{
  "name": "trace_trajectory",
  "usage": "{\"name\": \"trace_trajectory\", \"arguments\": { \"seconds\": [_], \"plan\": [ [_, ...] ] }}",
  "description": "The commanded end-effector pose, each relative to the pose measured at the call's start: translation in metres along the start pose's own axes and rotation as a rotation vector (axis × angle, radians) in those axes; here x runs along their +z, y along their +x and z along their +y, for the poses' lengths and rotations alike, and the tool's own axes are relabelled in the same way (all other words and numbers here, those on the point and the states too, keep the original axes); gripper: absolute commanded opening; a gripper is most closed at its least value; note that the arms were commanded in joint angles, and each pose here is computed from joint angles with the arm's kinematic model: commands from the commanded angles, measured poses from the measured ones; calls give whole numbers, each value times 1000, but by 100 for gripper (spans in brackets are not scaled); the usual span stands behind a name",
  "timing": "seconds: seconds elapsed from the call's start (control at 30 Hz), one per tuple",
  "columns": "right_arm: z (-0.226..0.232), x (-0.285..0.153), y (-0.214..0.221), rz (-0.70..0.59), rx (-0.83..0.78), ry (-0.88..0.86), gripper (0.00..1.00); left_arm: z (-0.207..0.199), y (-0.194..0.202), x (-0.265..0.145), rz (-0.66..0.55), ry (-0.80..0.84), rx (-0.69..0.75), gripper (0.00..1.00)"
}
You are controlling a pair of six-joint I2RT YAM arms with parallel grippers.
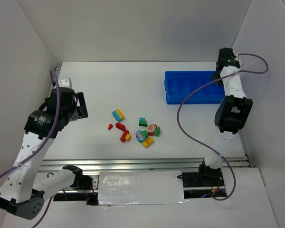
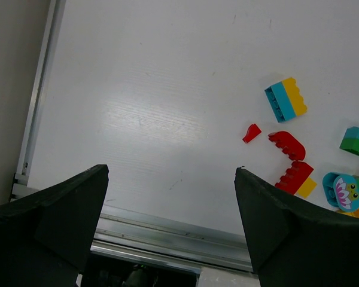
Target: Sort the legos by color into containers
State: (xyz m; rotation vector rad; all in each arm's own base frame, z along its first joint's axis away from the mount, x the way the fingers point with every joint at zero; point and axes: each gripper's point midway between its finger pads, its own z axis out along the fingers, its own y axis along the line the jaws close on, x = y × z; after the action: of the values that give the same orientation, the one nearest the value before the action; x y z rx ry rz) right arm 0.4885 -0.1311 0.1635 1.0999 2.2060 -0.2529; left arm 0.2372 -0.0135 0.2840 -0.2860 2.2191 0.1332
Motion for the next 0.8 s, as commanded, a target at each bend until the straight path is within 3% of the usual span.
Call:
{"name": "trace_trajectory", "arguments": {
  "seconds": [0.0, 0.03, 0.07, 0.37, 0.47, 0.6, 0.73, 0.77],
  "plan": [
    [-2, 7, -10, 10, -34, -7, 30, -2, 3, 0, -1, 10, -6, 100],
    [-4, 11, -10, 14, -33, -10, 34, -1, 2, 1, 0, 5, -1, 99],
    [-4, 14, -10, 17, -26, -13, 51, -2, 2, 2, 4, 0, 3, 99],
    [8, 22, -9, 55, -29, -76, 83, -8, -5, 11, 12, -6, 21, 99],
    [21, 1, -14, 45, -46, -129, 84, -9, -6, 13, 14, -9, 17, 99],
    [54, -81, 5, -12, -148, -252, 84, -14, -7, 17, 4, 8, -1, 99],
    [85, -167, 82, -6, -286, -439, 82, -19, -4, 23, 12, 18, -33, 99],
    [93, -193, 118, 15, -340, -530, 81, -21, -5, 23, 10, 24, -39, 99]
  ]
}}
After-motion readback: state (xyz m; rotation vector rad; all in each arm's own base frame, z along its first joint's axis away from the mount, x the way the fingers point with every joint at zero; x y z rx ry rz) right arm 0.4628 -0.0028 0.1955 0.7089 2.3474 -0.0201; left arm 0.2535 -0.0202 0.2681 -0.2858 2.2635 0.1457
